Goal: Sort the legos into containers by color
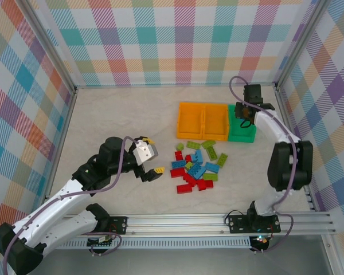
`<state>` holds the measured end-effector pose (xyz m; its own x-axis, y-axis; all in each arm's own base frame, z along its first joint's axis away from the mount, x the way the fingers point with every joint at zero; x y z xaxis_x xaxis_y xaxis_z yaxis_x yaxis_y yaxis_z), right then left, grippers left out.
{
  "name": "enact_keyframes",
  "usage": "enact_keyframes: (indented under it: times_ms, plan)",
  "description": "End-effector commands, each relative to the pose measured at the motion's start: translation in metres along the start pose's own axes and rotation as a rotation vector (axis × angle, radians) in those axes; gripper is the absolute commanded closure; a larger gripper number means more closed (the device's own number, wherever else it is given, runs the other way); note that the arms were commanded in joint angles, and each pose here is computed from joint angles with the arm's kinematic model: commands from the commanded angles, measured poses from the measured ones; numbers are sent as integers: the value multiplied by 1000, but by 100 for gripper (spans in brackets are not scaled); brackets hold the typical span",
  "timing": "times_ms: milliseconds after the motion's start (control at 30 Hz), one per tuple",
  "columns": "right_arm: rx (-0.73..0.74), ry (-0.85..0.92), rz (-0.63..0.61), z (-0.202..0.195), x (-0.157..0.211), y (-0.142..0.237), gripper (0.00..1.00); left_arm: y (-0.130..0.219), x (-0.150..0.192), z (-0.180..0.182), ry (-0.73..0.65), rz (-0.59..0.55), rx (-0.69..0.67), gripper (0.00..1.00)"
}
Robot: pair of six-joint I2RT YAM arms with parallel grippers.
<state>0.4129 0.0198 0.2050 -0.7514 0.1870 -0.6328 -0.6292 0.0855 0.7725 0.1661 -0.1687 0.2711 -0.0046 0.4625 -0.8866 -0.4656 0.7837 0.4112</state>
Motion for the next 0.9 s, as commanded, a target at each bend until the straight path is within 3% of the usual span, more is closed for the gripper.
enact_keyframes:
  times_ms: [0, 167, 400, 633, 767, 867]
  plan:
    - [-32, -5, 3, 3, -13, -10, 78, 5, -11, 9, 28, -33, -56, 0]
    - [-36, -47, 28, 0, -14, -14, 65, 6, -6, 9, 15, -20, -78, 0]
    - [-89, -77, -18, -1, -18, 23, 58, 5, -6, 15, 90, -1, -121, 0]
    - [-421, -110, 63, 24, 19, 103, 44, 7, -31, 54, 568, 138, -386, 0]
    - [-531, 25, 125, 53, 75, 162, 38, -12, -24, 63, 855, 213, -459, 1]
    - [-600, 139, 236, 72, 124, 190, 33, -37, -13, 61, 966, 246, -413, 3]
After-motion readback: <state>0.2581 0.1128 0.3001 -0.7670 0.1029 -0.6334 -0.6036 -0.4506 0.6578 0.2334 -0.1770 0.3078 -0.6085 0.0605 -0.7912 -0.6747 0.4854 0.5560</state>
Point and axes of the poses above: each hand's point on the last joint's axis, 136 mm out from that joint toward the fingers, its own y axis back along the fingers, its own z axis along the line the jaws close on, x = y × z, the point moved 8 cm from there along y, back along the fingers, and after that the axes turned 1 degree about -y, right-handed, at the moved point
